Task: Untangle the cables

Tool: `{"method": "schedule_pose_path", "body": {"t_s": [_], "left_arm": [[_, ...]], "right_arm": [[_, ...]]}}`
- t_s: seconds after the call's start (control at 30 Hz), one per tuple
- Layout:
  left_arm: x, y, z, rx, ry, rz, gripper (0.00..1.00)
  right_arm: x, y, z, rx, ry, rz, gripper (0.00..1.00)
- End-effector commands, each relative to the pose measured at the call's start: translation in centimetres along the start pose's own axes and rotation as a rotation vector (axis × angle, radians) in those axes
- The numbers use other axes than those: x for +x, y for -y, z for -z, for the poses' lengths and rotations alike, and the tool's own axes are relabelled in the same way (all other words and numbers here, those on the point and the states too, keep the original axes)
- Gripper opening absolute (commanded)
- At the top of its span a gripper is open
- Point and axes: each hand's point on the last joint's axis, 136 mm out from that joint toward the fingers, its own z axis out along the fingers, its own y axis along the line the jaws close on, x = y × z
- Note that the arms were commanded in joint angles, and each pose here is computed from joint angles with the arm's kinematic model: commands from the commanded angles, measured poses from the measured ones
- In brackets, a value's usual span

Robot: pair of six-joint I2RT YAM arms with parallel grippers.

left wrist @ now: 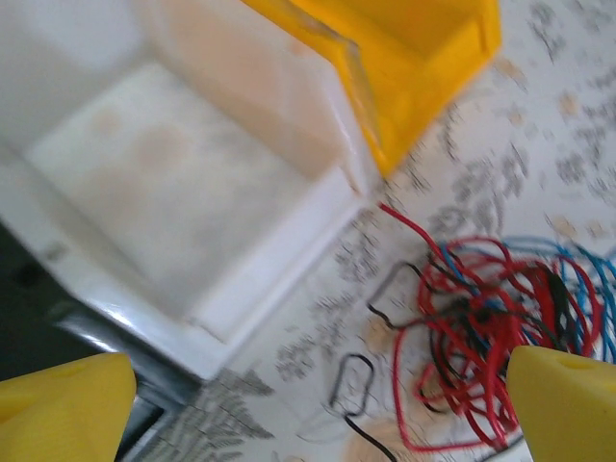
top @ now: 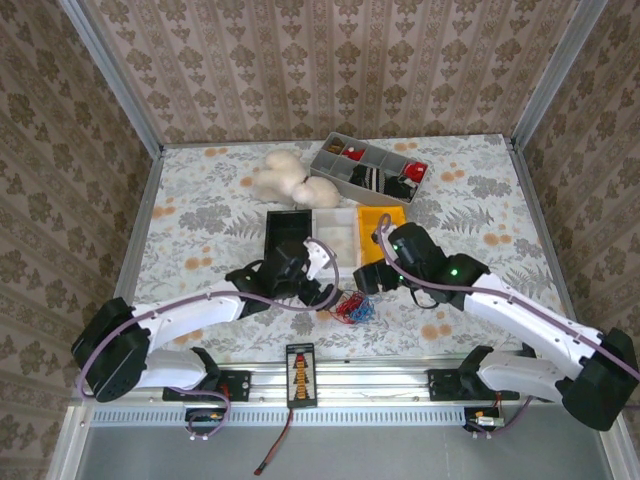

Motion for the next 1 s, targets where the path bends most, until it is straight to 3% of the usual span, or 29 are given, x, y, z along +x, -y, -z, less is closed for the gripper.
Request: {"method": "schedule_pose_path", "body": {"t_s": [0.0, 0.2, 0.3, 0.4, 0.6, 0.7, 0.77, 0.97], "left_arm": [[1.3, 1.6, -0.8, 0.055, -0.081, -0.082, 1.00], [1.6, 2.7, -3.2, 0.081, -0.127, -0.124, 0.97], [1.5, 2.8, -4.2, 0.085, -0.141, -0.137, 0.93], [1.6, 3.1, -4.8, 0.098, -0.156, -0.139, 0.89], [1.6, 3.2, -5.5, 0.107, -0.171, -0.143, 0.84], [1.7, 3.2, -6.1, 0.103, -0.178, -0.138, 0.71], [1.8, 3.1, -6.6, 0.098, -0.184, -0.126, 0.61], [2.2, 2.4, -7.9, 0.058, -0.196, -0.088, 0.11]], "right_arm": [[5.2, -0.5, -0.1, -0.059, -0.200, -0.059, 0.83], [6.5, -0.9, -1.5, -0.088, -0.257, -0.095, 0.78], [6.2, -0.8, -2.4, -0.086, -0.245, -0.098, 0.69], [6.1, -0.9, -3.1, -0.089, -0.255, -0.103, 0.58], [6.3, -1.2, -3.7, -0.117, -0.279, -0.115, 0.23], [6.3, -1.0, -3.7, -0.113, -0.280, -0.133, 0.06], [5.4, -0.9, -3.8, -0.118, -0.244, -0.152, 0.01], [2.6, -0.2, -2.7, -0.138, -0.168, -0.242, 0.00]]}}
